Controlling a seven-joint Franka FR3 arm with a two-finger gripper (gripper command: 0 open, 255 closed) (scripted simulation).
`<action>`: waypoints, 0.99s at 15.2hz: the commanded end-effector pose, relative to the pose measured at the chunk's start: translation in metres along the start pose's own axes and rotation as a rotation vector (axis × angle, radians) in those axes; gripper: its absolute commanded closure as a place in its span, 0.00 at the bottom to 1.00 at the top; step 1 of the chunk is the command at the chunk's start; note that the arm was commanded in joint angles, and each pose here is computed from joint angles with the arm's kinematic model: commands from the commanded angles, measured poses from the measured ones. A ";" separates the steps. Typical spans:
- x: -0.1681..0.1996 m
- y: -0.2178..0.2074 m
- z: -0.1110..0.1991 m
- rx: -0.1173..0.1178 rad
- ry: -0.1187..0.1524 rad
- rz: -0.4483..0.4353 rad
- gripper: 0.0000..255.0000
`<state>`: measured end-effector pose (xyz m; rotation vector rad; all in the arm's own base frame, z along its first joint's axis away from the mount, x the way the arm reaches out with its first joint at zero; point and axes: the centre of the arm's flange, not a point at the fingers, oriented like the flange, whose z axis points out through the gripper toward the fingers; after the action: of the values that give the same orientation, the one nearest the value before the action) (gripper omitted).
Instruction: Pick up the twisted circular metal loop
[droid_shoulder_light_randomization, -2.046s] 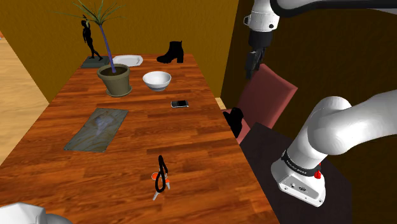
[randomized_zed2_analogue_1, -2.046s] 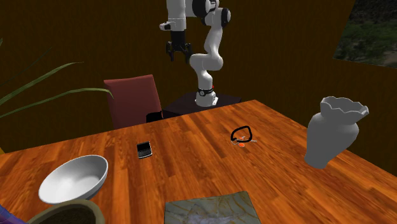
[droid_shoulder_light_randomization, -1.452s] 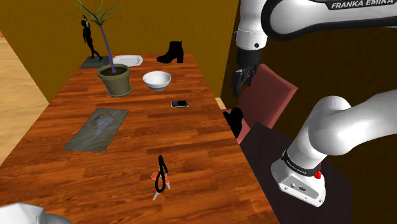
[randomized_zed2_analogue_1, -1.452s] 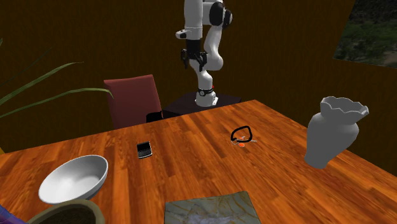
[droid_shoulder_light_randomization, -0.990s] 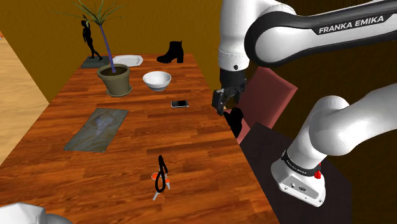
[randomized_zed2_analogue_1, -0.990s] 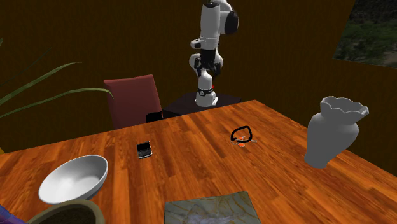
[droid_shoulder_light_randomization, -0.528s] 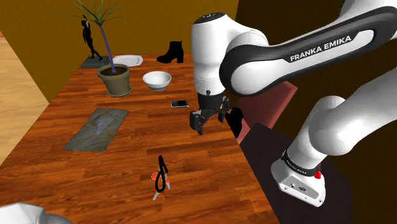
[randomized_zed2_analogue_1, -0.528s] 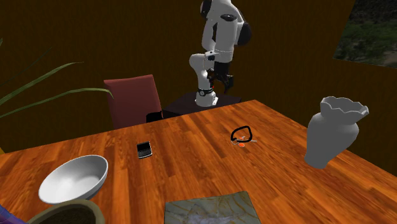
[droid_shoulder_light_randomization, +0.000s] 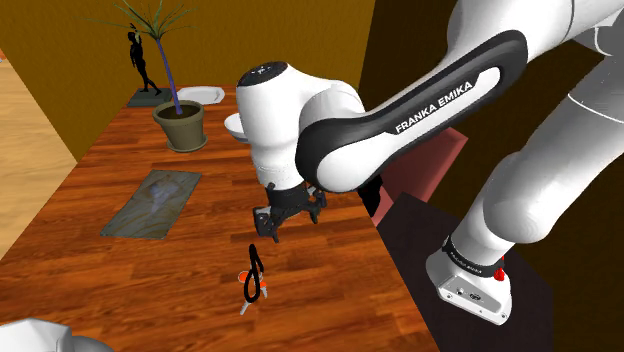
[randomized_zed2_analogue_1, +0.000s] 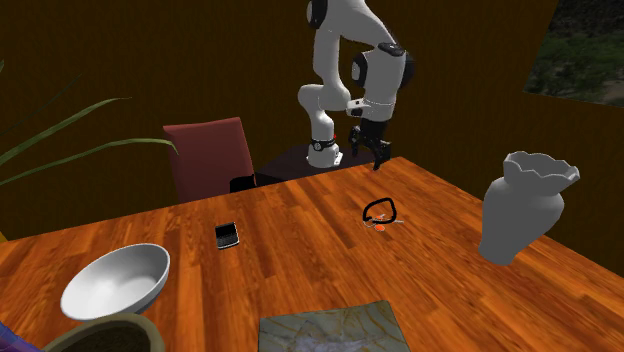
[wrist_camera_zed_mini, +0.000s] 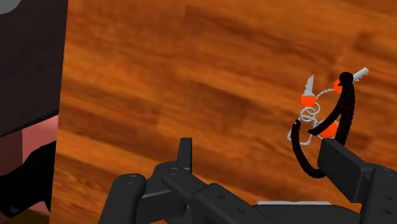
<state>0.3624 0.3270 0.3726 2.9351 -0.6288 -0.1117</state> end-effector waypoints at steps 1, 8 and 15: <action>-0.001 -0.025 0.008 -0.005 -0.001 0.042 0.00; 0.007 -0.110 0.041 -0.024 -0.003 0.160 0.00; 0.008 -0.115 0.077 -0.024 -0.003 0.160 0.00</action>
<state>0.4075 0.4188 0.2835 2.8483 -0.8528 -0.1068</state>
